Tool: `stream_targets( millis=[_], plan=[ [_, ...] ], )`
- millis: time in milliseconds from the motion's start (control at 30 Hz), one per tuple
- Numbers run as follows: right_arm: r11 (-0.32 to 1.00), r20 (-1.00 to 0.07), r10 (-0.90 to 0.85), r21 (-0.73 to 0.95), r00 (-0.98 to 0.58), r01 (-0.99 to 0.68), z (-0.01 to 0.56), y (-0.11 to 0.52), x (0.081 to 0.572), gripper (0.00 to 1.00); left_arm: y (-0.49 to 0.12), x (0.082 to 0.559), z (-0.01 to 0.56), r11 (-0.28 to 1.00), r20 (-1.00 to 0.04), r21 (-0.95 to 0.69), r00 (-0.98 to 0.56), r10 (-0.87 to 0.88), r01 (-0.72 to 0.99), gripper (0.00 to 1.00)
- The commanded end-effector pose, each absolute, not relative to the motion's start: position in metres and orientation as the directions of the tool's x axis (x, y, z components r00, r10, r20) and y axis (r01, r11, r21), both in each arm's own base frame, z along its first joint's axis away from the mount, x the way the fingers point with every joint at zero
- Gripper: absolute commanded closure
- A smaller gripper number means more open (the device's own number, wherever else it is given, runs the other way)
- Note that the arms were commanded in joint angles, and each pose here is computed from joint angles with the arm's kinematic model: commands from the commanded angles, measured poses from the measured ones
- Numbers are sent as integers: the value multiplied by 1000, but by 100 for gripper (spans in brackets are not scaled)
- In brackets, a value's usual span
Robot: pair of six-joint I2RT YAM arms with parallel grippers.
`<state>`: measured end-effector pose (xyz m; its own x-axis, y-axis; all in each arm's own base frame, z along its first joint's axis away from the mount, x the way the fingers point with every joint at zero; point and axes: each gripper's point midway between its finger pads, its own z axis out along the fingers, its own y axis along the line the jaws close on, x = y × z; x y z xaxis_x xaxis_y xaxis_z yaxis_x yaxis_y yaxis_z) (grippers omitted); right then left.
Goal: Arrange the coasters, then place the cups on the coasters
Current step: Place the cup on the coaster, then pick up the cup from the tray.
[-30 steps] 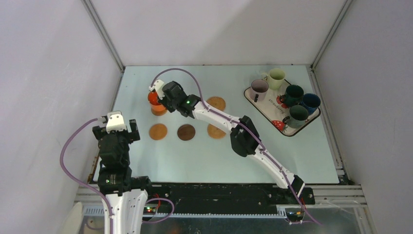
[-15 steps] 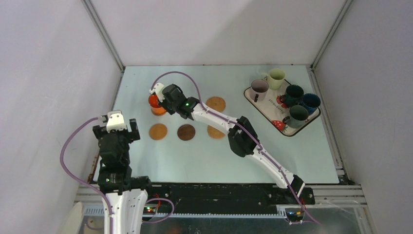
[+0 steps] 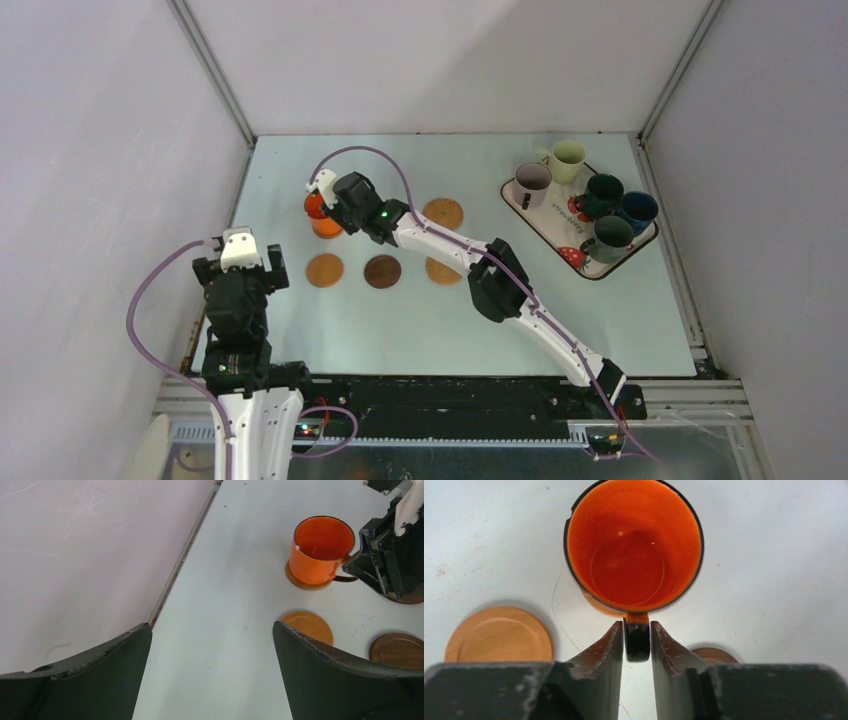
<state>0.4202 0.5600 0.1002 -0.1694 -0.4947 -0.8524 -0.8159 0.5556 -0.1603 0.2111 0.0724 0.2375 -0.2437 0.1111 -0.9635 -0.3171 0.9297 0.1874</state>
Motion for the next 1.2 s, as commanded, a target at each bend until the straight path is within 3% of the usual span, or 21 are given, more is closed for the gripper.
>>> stream_targets(
  millis=[0, 267, 367, 500, 700, 733, 767, 800, 933, 967, 1000, 1167],
  plan=[
    [582, -928, -367, -177, -63, -793, 171, 574, 430, 64, 78, 213, 245, 918, -967, 200, -221, 129, -341, 2],
    [592, -931, -362, -190, -48, -783, 179, 573, 432, 36, 78, 213, 245, 918, -967, 200, -222, 127, -344, 2],
    [601, -929, -368, -215, -28, -770, 190, 569, 434, 15, 78, 213, 245, 917, -967, 200, -221, 127, -345, 2],
    [609, -929, -370, -229, -16, -759, 232, 549, 430, 1, 79, 213, 245, 916, -967, 200, -220, 128, -347, 2],
    [634, -906, -421, -256, -48, -730, 296, 472, 407, 1, 78, 213, 244, 918, -966, 201, -224, 127, -343, 2],
    [642, -879, -467, -258, -100, -722, 277, 451, 406, 1, 78, 214, 243, 917, -966, 202, -226, 128, -344, 2],
    [662, -893, -440, -252, -93, -706, 307, 428, 398, 1, 79, 214, 242, 916, -964, 205, -233, 128, -346, 2],
    [681, -868, -470, -241, -160, -692, 285, 402, 401, 1, 79, 215, 239, 915, -961, 209, -245, 127, -345, 2],
    [796, -863, -429, -221, -267, -564, 299, 275, 392, 1, 77, 219, 234, 923, -953, 213, -276, 124, -321, 2],
    [839, -833, -431, -229, -347, -493, 274, 234, 399, 1, 76, 219, 233, 925, -951, 214, -283, 124, -315, 2],
    [866, -843, -403, -226, -357, -445, 283, 209, 394, 0, 74, 220, 232, 929, -950, 213, -287, 124, -304, 2],
    [974, -776, -204, -98, -597, -206, 226, 77, 380, 1, 57, 222, 231, 958, -950, 203, -277, 143, -202, 2]
  ],
)
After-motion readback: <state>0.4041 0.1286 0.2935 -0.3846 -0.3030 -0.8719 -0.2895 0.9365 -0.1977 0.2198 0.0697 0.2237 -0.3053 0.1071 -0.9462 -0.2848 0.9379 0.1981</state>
